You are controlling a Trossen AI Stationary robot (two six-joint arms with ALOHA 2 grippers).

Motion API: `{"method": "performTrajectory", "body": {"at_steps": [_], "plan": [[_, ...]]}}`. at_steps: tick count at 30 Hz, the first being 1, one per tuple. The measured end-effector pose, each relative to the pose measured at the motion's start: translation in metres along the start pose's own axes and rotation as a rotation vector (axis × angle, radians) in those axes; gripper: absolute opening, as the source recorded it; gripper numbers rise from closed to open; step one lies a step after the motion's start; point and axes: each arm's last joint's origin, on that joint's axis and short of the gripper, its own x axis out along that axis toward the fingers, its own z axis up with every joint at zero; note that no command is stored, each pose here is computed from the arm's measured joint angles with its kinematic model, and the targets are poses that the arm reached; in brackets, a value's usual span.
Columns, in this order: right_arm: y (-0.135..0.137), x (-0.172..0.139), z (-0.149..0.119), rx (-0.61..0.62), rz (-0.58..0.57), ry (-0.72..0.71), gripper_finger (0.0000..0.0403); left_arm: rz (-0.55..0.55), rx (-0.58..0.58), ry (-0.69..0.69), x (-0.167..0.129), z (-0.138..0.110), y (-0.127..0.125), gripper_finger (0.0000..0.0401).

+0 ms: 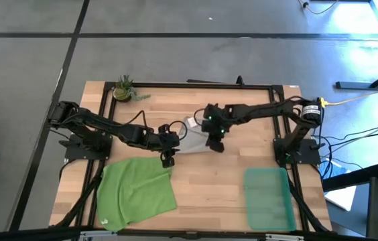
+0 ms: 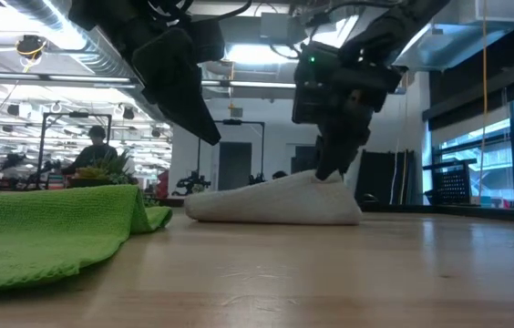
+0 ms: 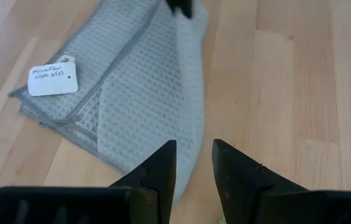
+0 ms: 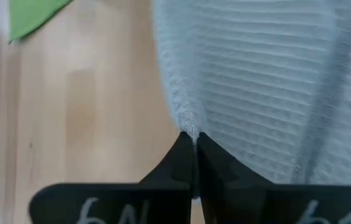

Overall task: Roll microfiber towels into tight, uniform cylinder then place into a basket
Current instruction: Roll the gray microfiber towel

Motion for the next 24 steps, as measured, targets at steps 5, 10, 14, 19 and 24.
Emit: {"method": "performTrajectory", "body": {"at_steps": [5,10,14,19,24], "plan": [[-0.017,-0.009,0.001,0.083,-0.026,-0.026,0.0006,0.0,0.0,0.0,0.0,0.0,0.0,0.0099],[-0.031,-0.01,0.0,0.184,-0.092,-0.038,0.0006,0.001,0.001,0.005,0.0,0.0,0.0,0.0099],[-0.037,-0.016,0.001,0.203,-0.026,-0.057,0.0006,0.002,0.002,0.006,0.0,-0.001,0.0,0.0099],[-0.05,-0.023,-0.001,0.313,-0.046,-0.075,0.0006,0.002,0.002,0.006,0.0,-0.001,0.0,0.0099],[-0.063,-0.03,-0.003,0.425,-0.114,-0.102,0.0006,0.001,0.002,0.007,0.0,-0.001,0.0,0.0099]]}}
